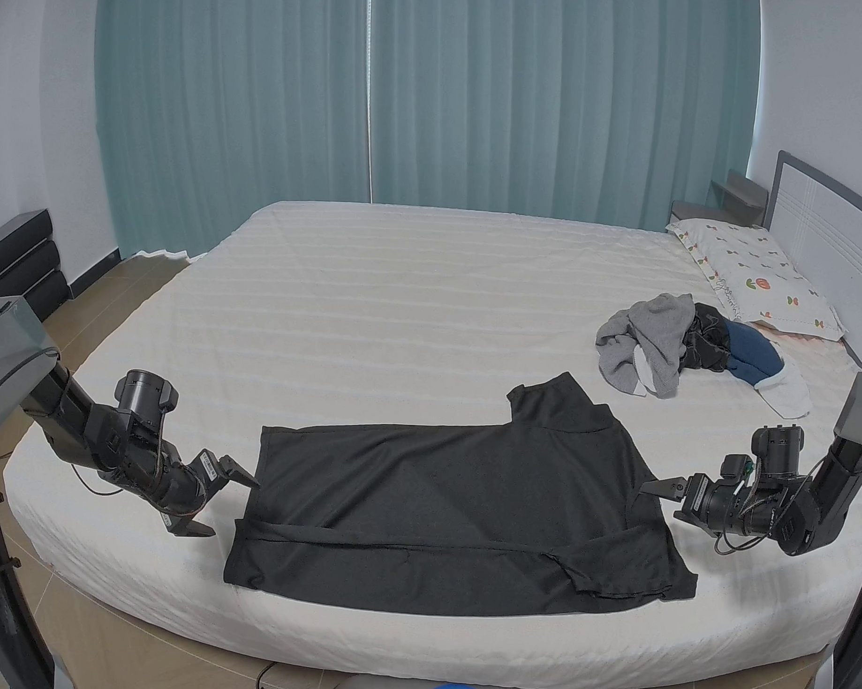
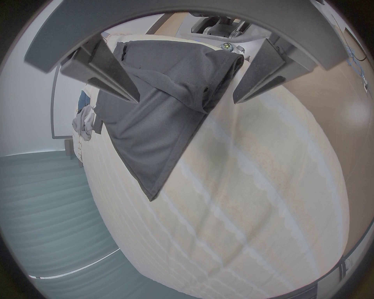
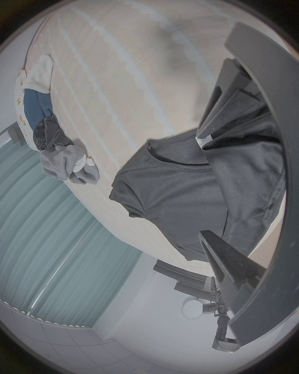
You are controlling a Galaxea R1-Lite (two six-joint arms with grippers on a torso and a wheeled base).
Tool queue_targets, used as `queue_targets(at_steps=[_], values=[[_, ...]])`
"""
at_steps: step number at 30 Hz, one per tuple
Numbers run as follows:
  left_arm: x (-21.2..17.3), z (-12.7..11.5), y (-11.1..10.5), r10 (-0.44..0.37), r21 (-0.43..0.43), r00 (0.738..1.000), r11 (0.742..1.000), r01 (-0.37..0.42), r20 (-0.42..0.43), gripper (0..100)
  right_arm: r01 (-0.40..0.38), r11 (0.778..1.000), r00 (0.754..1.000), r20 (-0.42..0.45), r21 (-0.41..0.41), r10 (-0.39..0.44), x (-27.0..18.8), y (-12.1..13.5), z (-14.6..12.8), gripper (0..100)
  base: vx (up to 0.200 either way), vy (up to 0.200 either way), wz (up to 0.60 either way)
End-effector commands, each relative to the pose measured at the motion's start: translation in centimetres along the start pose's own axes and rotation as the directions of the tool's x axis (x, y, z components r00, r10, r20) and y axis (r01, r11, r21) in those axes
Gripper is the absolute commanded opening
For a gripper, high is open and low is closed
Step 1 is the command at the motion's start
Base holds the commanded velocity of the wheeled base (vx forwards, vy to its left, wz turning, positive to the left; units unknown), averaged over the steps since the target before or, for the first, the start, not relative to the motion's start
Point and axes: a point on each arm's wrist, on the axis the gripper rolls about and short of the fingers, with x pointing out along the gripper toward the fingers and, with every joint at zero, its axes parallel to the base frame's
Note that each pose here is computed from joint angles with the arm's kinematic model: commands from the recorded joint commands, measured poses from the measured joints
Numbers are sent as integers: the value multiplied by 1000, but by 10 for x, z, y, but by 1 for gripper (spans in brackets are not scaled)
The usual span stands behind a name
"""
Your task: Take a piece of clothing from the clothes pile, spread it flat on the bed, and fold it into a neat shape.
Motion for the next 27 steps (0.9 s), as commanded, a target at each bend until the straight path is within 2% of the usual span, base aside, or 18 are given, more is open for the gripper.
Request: queue_targets(at_steps=[1,8,13,19,27], values=[[-3,1,-1,-7,3,1000,1000,7,9,100,-2,1000,1000,2,-1,2,-1,1,0,100,200,0,0],[-2,7,-8,-19,18,999,1000,18,34,100,-2,1000,1000,3,-2,2,-1,1,0,100,0,0,0],[0,18,-21,-51,41,997,998,48,62,100,-7,1000,1000,-5,-8,7,1,4,-2,100,0,0,0],[23,38,-37,-80,85,993,994,73,84,100,-12,1000,1000,-9,-13,12,1,6,-3,100,0,0,0],[51,57,-44,-114,159,987,983,95,116,100,-10,1000,1000,-12,-11,10,1,5,-4,100,0,0,0]])
